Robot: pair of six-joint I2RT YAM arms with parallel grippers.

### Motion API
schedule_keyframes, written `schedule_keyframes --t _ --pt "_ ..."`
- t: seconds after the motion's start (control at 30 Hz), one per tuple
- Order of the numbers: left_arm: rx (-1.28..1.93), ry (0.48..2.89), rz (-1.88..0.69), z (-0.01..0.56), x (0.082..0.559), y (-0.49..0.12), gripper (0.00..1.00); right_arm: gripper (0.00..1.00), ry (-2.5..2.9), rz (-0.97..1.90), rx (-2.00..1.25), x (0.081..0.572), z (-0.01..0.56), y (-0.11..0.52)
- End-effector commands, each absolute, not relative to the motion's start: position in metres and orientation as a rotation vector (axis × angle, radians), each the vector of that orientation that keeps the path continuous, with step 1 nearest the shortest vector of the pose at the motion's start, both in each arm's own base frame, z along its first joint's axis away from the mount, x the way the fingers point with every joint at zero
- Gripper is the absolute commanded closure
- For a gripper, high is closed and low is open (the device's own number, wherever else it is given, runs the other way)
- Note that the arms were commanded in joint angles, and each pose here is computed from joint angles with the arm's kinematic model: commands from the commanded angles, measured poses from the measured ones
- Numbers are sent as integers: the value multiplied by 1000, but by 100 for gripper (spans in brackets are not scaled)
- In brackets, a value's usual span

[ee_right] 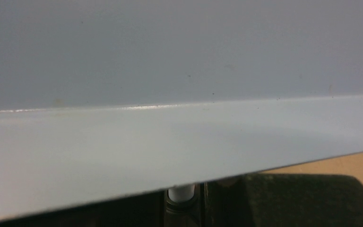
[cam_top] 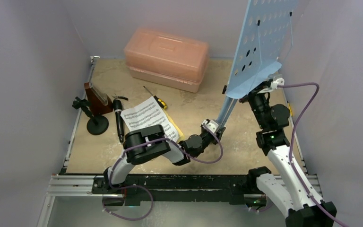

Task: Pack up the instrument practice props
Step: Place the music stand at the center of the board.

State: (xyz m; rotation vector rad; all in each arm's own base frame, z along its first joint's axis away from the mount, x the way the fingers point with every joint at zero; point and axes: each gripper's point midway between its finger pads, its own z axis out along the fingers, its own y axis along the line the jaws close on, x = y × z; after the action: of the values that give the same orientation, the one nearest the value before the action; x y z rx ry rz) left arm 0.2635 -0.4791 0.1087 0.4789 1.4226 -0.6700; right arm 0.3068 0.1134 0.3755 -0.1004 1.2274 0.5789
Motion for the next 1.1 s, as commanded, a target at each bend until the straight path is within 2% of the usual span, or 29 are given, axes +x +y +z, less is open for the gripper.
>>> schedule_keyframes --t 0.0,0.23,0.5,1.07 --pt "411 1346 -862 170 243 -481 60 100 1131 564 -51 308 432 105" --pt "473 1369 -1001 191 213 -486 69 100 1231 571 38 332 412 103" --pt "530 1476 -1087 184 193 -487 76 100 1334 561 120 353 376 100" --pt "607 1634 -1117 163 178 -493 77 100 1562 402 317 391 261 77"
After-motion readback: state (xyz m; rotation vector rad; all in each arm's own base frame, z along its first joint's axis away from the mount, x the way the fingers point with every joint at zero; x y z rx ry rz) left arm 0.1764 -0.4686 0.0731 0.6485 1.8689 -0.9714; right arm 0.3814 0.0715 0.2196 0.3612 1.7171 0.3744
